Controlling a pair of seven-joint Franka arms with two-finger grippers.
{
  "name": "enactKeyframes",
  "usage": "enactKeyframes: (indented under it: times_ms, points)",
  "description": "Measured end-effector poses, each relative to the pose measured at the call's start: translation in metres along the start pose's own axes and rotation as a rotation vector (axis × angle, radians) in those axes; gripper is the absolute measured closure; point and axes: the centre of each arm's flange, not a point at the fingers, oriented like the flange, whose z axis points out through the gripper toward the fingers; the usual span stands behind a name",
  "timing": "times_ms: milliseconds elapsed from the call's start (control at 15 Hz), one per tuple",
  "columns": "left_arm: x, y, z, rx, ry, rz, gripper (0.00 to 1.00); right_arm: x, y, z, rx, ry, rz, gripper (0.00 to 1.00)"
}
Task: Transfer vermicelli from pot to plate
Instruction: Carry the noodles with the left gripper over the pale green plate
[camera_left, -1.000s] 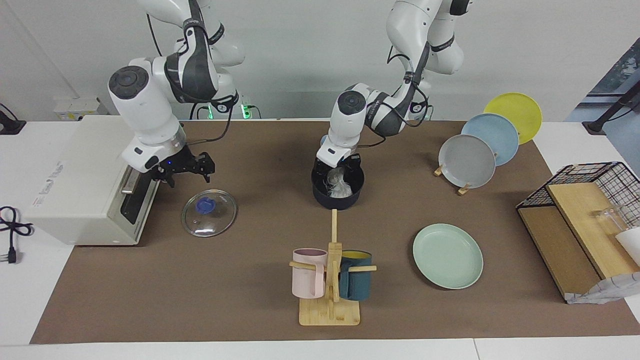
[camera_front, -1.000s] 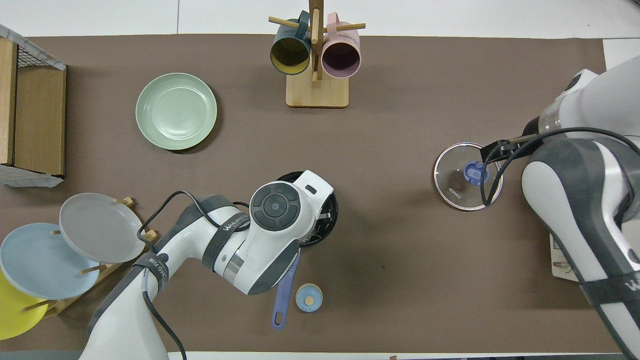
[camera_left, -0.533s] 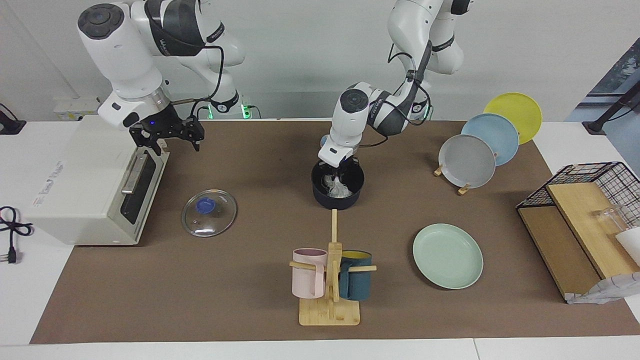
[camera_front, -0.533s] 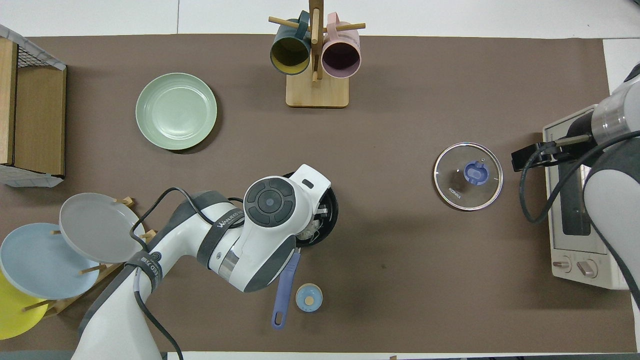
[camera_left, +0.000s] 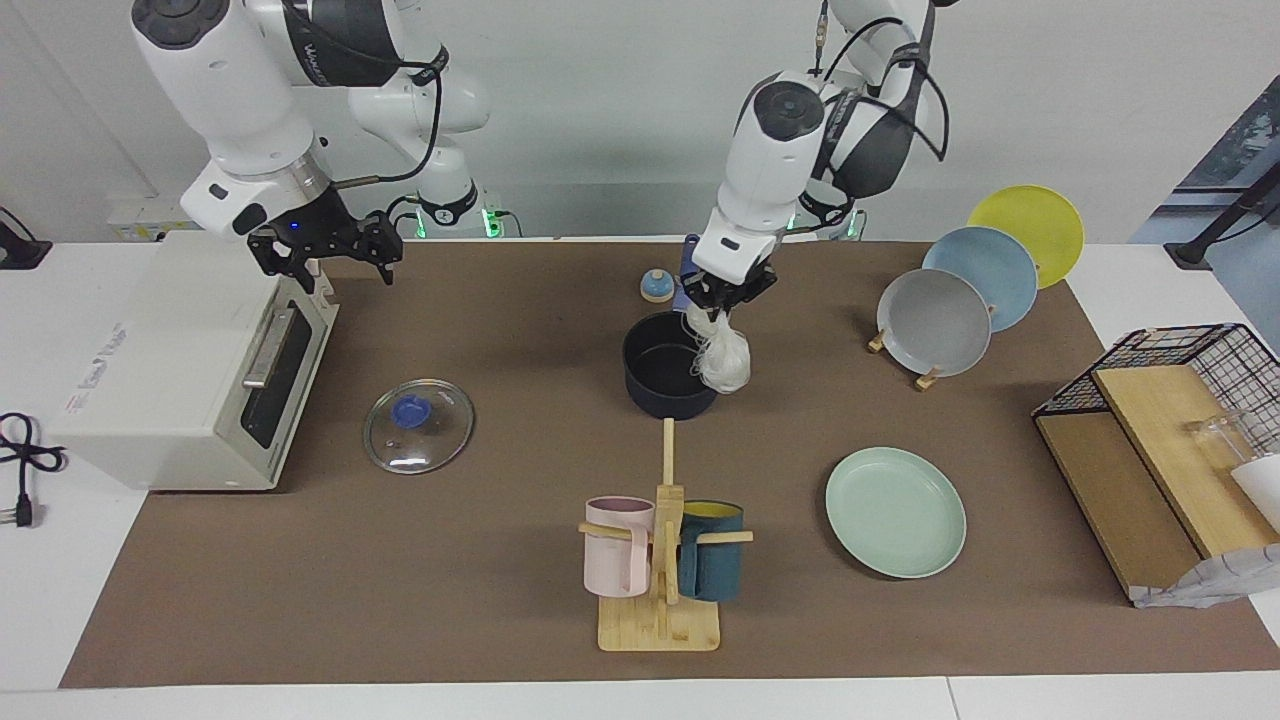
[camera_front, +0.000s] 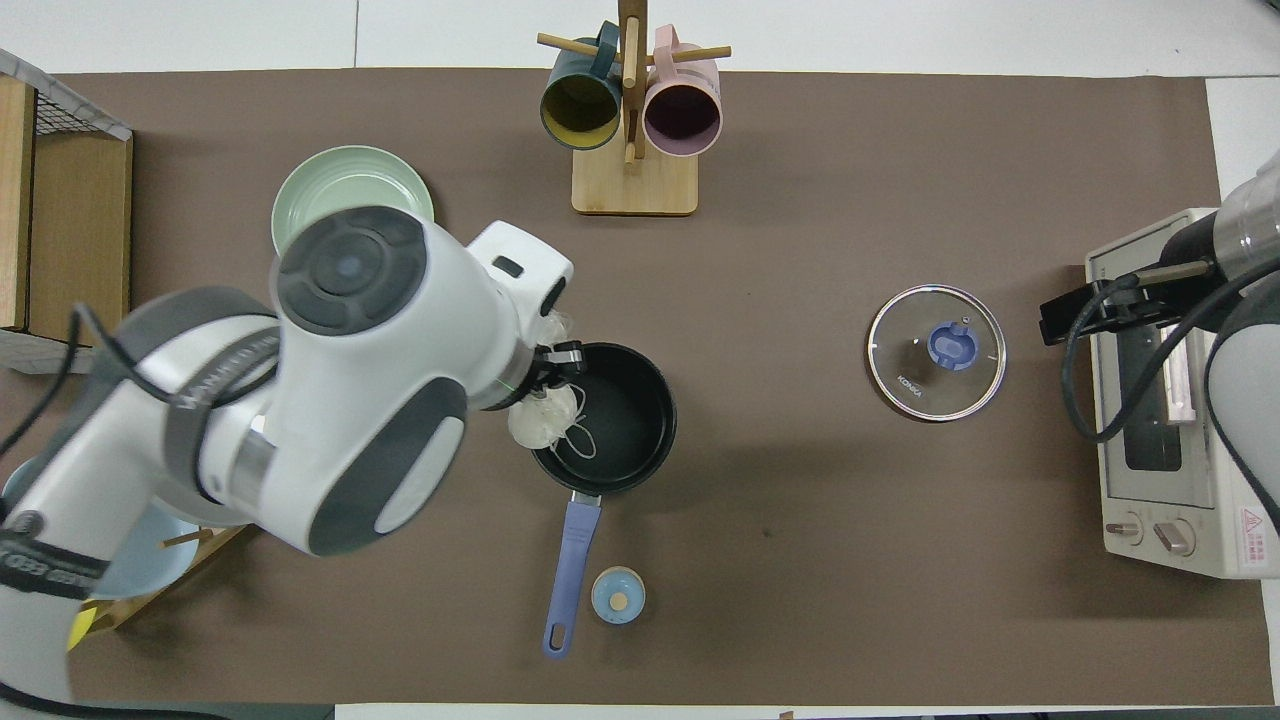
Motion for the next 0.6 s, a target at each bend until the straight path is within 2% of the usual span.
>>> enactKeyframes:
  times_ms: [133,267,400,600]
  points:
    - [0.033,-0.040,-0.036,-0.034,0.022,0.015,0.87,0.001,0.001,0.003,0.001,-0.008,0.002,0.00]
    - [0.066,-0.087,-0.045,-0.062,0.039,0.025,0.87,0.000,0.003,0.002,0.001,-0.007,0.006,0.00]
    - [0.098,-0.129,-0.037,-0.082,0.048,0.047,0.87,0.000,0.005,0.002,0.001,-0.006,0.009,0.00]
    - [0.145,-0.168,0.003,-0.098,0.078,0.094,0.87,-0.003,0.010,-0.002,0.002,0.000,0.019,0.00]
